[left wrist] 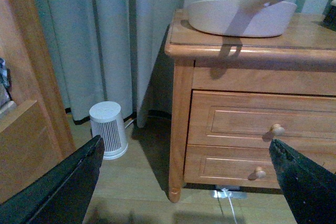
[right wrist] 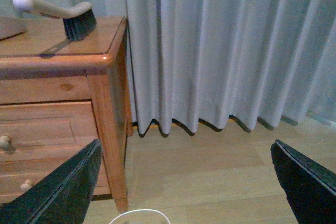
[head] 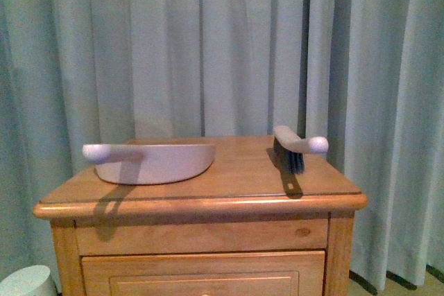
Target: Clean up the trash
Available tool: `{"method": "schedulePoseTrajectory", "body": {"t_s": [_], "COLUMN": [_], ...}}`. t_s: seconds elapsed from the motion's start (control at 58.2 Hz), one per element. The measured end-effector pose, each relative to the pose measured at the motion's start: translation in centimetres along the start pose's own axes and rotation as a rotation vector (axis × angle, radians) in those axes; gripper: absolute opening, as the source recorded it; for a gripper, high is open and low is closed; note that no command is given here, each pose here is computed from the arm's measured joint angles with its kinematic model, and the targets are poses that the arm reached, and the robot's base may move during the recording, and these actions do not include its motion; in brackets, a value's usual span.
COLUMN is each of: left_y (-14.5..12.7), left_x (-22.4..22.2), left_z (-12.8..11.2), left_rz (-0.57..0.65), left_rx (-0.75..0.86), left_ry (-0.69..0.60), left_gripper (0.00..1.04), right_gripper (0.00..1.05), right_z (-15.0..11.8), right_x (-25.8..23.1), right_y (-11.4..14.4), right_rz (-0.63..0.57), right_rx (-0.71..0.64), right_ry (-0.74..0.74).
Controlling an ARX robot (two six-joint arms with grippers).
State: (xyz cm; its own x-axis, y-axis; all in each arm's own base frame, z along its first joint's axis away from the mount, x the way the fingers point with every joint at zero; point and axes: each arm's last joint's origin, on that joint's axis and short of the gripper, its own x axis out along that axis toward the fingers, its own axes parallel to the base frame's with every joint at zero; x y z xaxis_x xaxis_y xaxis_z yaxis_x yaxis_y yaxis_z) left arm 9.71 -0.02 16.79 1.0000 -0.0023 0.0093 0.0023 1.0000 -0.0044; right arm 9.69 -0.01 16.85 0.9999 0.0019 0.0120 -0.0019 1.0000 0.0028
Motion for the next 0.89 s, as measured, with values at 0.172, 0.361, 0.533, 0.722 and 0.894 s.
{"method": "schedulePoseTrajectory", "body": {"t_s": [0.172, 0.361, 0.533, 0.722, 0.894], "left_y": [0.0, 0.0, 0.0, 0.0, 0.0], "left_x": [0.0, 0.0, 0.0, 0.3, 4.3], "left_z": [0.0, 0.0, 0.0, -0.2, 3.6], "left_rz": [0.0, 0.0, 0.0, -0.089, -0.077], "left_rx": [0.0, 0.0, 0.0, -0.147, -0.226], "left_ry": [0.0, 0.0, 0.0, 0.188, 0.266], "left_gripper": [0.97, 0.97, 0.97, 0.97, 0.97], "right_gripper": [0.97, 0.97, 0.97, 0.97, 0.97], "right_z": [0.0, 0.0, 0.0, 0.0, 0.0], "right_x": [0.0, 0.0, 0.0, 0.0, 0.0], "right_y": [0.0, 0.0, 0.0, 0.0, 0.0], "right_rz": [0.0, 0.0, 0.0, 0.0, 0.0], "right_rx": [0.0, 0.0, 0.0, 0.0, 0.0], "right_ry": [0.0, 0.0, 0.0, 0.0, 0.0]}}
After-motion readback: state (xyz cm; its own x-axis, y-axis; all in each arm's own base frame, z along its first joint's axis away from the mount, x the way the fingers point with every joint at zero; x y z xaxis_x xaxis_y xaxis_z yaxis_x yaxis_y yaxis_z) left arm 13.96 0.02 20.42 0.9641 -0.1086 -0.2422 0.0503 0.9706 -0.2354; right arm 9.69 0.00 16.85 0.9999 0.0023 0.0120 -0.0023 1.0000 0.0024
